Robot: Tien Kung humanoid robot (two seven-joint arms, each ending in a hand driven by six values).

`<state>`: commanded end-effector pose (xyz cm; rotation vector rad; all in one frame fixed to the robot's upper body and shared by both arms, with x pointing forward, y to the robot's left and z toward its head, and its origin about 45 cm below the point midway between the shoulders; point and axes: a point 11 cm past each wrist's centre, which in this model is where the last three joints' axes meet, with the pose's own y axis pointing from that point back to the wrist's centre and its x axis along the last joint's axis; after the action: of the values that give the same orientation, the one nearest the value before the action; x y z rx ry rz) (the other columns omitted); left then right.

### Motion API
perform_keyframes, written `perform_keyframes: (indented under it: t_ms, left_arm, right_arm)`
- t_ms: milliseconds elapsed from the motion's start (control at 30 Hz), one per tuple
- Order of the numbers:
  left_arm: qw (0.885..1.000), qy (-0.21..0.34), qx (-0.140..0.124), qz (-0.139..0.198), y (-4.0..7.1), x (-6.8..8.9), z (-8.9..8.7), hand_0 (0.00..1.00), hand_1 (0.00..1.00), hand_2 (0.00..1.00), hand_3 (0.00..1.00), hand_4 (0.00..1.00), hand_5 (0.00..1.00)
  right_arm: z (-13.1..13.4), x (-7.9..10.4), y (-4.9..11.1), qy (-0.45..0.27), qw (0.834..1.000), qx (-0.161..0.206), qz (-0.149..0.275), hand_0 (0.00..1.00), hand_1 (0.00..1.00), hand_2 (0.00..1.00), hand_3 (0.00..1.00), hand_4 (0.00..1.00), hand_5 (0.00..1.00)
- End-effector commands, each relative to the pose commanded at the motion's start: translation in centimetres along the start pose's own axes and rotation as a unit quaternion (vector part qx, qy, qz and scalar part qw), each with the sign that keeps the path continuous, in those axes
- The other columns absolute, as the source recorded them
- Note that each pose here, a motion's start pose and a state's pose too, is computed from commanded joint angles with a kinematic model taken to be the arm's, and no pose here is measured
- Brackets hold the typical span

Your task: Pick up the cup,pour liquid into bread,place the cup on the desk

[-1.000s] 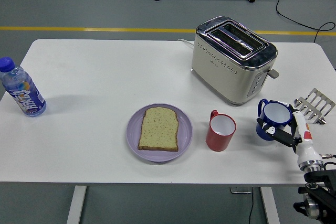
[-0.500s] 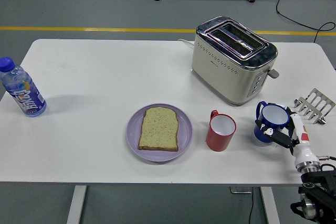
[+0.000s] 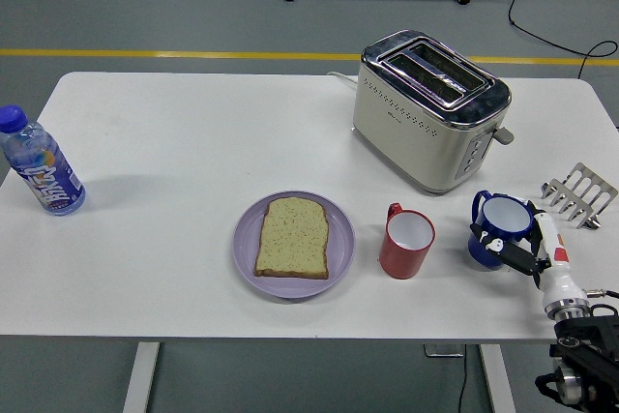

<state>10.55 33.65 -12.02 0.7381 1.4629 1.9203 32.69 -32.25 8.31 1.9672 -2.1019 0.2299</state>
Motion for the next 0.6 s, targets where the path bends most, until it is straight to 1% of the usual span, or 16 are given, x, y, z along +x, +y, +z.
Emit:
perform_keyframes:
  t_ms: [600]
  left_arm:
    - [1.0,0.002,-0.003,0.0,0.0,0.06,0.21,0.69,0.756,0.773,0.611,0.396,0.998]
  right_arm:
    - [0.47,-0.34,0.19,0.013,1.0,-0.003,-0.012,0.494,0.431,0.529,0.522,0.656,0.002]
